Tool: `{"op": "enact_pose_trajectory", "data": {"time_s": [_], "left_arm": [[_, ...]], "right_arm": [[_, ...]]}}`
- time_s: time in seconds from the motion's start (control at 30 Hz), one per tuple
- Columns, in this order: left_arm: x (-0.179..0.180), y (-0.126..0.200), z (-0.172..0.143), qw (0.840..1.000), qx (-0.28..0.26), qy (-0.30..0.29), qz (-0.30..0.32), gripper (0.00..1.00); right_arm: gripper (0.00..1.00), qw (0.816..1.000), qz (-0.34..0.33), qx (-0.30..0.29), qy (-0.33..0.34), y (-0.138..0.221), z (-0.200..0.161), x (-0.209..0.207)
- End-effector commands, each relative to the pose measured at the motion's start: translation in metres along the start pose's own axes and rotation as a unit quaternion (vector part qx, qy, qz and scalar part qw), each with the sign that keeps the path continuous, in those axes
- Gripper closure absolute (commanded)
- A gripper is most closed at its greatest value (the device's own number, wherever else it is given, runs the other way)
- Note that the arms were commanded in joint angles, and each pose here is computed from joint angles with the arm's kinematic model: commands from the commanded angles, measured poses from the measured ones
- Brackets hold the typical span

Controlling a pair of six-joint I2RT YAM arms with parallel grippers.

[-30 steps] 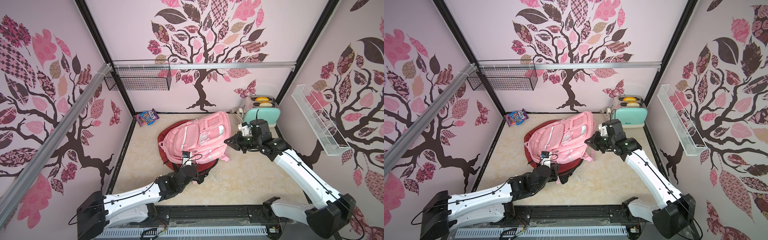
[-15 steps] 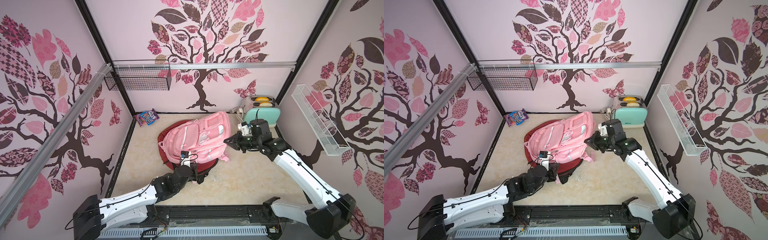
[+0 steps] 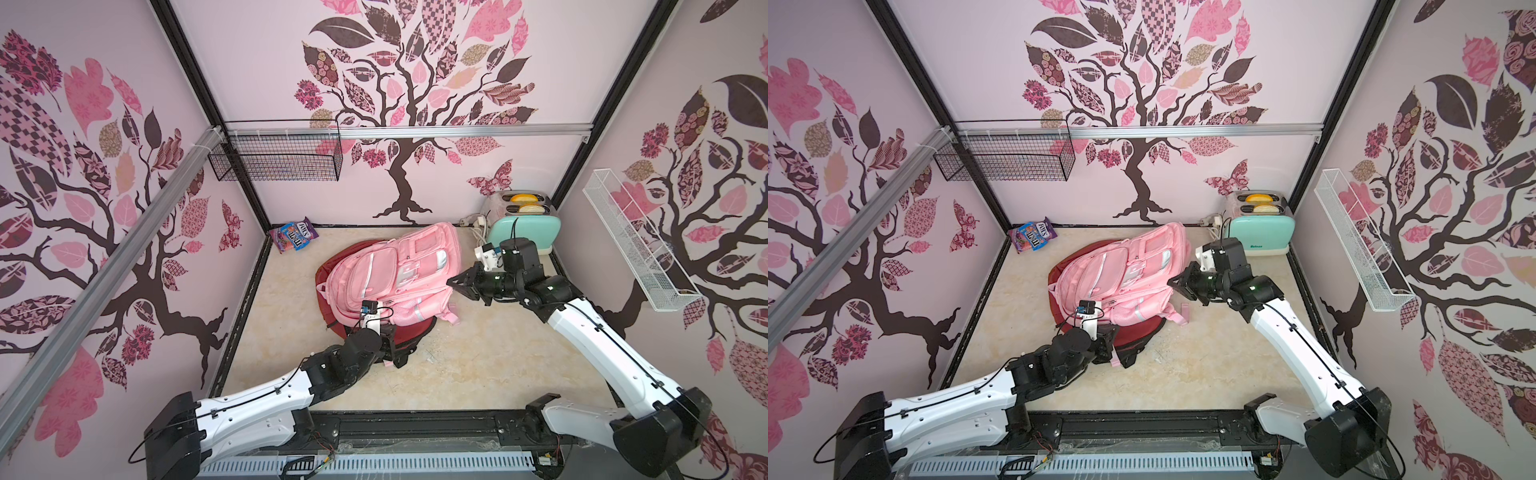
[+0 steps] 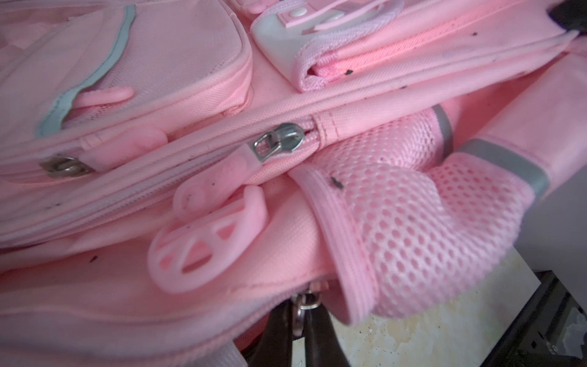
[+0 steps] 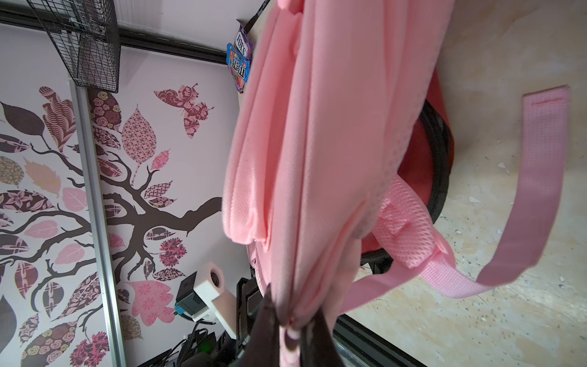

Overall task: Zip up the backpack
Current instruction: Zip the zipper on the backpack.

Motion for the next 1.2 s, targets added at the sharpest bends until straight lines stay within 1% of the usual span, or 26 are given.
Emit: {"op": "enact_pose_trajectory", "data": {"time_s": [0.0, 0.13, 0.23, 0.4, 0.5, 0.67, 0.77, 0.9, 0.97, 1.03, 1.1, 1.13, 1.17], "left_arm": [[0.003, 0.005, 0.010, 1.000, -0.018, 0.003, 0.007, 0.98], [0.008, 0.007, 0.010, 1.000, -0.012, 0.003, 0.022, 1.00], [0.009, 0.008, 0.007, 1.000, 0.003, 0.004, 0.023, 1.00], [0.017, 0.010, -0.003, 0.999, 0.039, 0.013, 0.021, 1.00], [0.025, 0.015, -0.010, 0.998, 0.047, 0.016, 0.035, 1.00], [0.033, 0.019, -0.018, 0.997, 0.065, 0.017, 0.043, 1.00], [0.031, 0.019, -0.022, 0.996, 0.082, 0.020, 0.033, 1.00], [0.024, 0.017, -0.030, 0.993, 0.115, 0.025, 0.012, 1.00], [0.021, 0.015, -0.035, 0.991, 0.133, 0.024, -0.002, 1.00], [0.017, 0.011, -0.039, 0.989, 0.144, 0.025, -0.018, 1.00], [0.014, 0.007, -0.042, 0.988, 0.151, 0.031, -0.023, 1.00], [0.012, 0.005, -0.042, 0.988, 0.149, 0.033, -0.028, 1.00], [0.011, 0.003, -0.043, 0.988, 0.149, 0.033, -0.033, 1.00]], "right_arm": [[1.00, 0.993, 0.093, -0.008, 0.078, 0.026, -0.005, 0.047], [1.00, 0.993, 0.082, -0.016, 0.085, 0.027, -0.004, 0.045], [1.00, 0.993, 0.053, -0.033, 0.097, 0.028, 0.002, 0.040], [1.00, 0.994, 0.001, -0.061, 0.094, 0.025, 0.022, 0.013], [1.00, 0.993, -0.028, -0.074, 0.087, 0.020, 0.035, -0.005], [1.00, 0.987, -0.075, -0.099, 0.098, 0.010, 0.052, -0.018], [1.00, 0.980, -0.120, -0.125, 0.102, 0.001, 0.069, -0.029], [1.00, 0.959, -0.200, -0.169, 0.109, -0.013, 0.099, -0.046], [1.00, 0.950, -0.229, -0.182, 0.113, -0.021, 0.113, -0.051], [1.00, 0.947, -0.238, -0.184, 0.117, -0.028, 0.121, -0.053], [1.00, 0.952, -0.214, -0.184, 0.122, -0.032, 0.120, -0.051], [0.92, 0.956, -0.195, -0.180, 0.126, -0.034, 0.117, -0.049], [0.81, 0.959, -0.181, -0.177, 0.126, -0.033, 0.113, -0.048]]}}
Point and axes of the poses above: each gripper's point midway between its finger pads, its own y axis back along the fingers, its own x axis along the line the jaws close on, z = x × y, the point moved 6 cm from there along y, back along the fingers, and after that the axes turned 2 degrees about -y, right-handed, at the moved point
